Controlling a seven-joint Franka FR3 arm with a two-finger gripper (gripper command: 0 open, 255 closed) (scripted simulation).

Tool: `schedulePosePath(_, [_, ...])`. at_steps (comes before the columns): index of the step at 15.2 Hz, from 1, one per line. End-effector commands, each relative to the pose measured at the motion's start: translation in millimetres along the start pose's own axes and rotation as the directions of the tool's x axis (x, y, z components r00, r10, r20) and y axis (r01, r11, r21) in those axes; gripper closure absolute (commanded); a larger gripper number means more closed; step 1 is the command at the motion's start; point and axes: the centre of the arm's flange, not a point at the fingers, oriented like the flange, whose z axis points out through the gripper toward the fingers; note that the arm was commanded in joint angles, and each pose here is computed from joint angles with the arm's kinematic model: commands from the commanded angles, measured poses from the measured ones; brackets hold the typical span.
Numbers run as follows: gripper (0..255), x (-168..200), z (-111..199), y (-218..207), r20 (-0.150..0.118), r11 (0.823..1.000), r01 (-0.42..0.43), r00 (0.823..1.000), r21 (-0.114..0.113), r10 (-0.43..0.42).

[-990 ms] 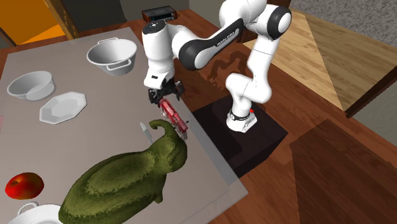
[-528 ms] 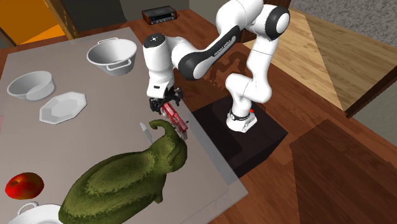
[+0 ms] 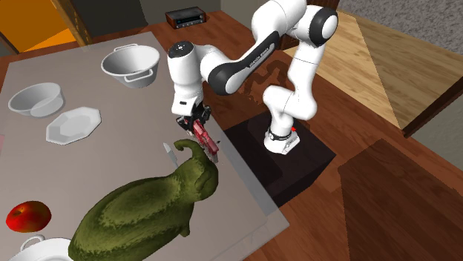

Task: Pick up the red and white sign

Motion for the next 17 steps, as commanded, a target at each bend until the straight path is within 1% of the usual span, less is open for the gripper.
schedulePosePath(1, [255,-0.3,1.2,-0.2,0.0,1.0,-0.001,1.0,0.002,0.001])
schedulePosePath(4, [255,-0.5,0.8,0.1,0.0,1.0,-0.001,1.0,0.002,0.001])
schedulePosePath(17, [255,-2.5,-67.8,0.4,0.0,1.0,-0.001,1.0,0.002,0.001])
